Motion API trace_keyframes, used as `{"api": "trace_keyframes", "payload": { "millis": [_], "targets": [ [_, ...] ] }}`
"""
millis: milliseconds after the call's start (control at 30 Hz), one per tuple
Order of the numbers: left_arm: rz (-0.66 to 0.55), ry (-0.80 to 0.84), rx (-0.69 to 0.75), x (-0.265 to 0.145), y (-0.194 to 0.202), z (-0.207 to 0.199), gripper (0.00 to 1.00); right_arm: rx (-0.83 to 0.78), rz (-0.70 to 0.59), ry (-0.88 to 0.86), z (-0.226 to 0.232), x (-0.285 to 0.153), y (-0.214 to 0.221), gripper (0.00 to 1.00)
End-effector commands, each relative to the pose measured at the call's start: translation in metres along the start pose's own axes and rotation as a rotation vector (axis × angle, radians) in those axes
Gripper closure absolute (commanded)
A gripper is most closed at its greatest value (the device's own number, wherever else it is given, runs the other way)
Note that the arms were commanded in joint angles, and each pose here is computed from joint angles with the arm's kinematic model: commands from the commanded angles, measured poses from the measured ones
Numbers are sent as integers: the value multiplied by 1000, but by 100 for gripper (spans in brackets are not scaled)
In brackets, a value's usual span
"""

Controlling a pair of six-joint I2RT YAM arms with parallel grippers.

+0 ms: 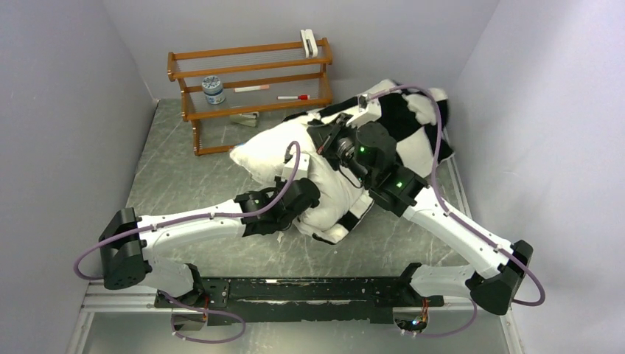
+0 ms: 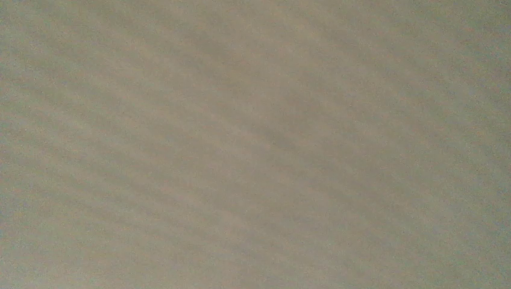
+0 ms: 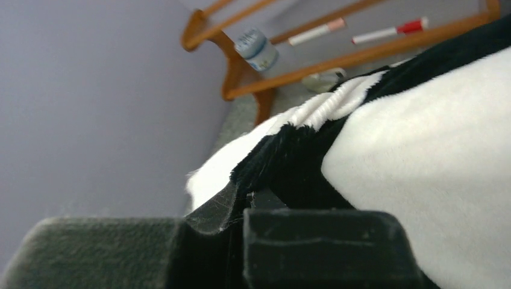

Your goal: Put the pillow into the pillowcase

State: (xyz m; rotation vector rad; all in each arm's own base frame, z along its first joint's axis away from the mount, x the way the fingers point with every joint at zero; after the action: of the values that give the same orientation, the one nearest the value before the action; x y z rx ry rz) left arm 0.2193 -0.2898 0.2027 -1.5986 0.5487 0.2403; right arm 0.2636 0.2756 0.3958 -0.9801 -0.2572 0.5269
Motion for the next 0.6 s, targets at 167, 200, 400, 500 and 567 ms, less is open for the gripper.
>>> {"api": "trace_keyframes", "payload": {
  "millis": [167,200,400,500,567],
  "targets": [
    [96,142,-82,-1,29,-13,95,115,-78,-172,28,-20,-2,100],
    [111,130,-80,0,35,-8,95,67,-59,-134,17,-16,10,100],
    [196,150,-118,-5,47,19,67,-282,123,83,-41,-17,54,75],
    [191,183,-141,-21,36,29,53,-342,194,102,-53,-37,61,66],
    [194,215,-153,-31,29,32,46,-348,239,82,-58,-54,68,61]
  ]
}}
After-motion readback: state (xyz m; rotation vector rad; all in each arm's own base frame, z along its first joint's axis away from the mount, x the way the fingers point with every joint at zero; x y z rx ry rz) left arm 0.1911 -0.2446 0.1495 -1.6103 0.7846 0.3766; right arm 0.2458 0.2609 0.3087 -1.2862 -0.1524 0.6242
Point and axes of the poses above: each gripper's point midway between its finger pads, its own x axis out along the fingers, its own z axis along the line the jaws close on, y = z × x, the point moved 3 cm from there along -x, back along the fingers, and after that the axes turned 5 degrees about -x, right-handed, at the moved point
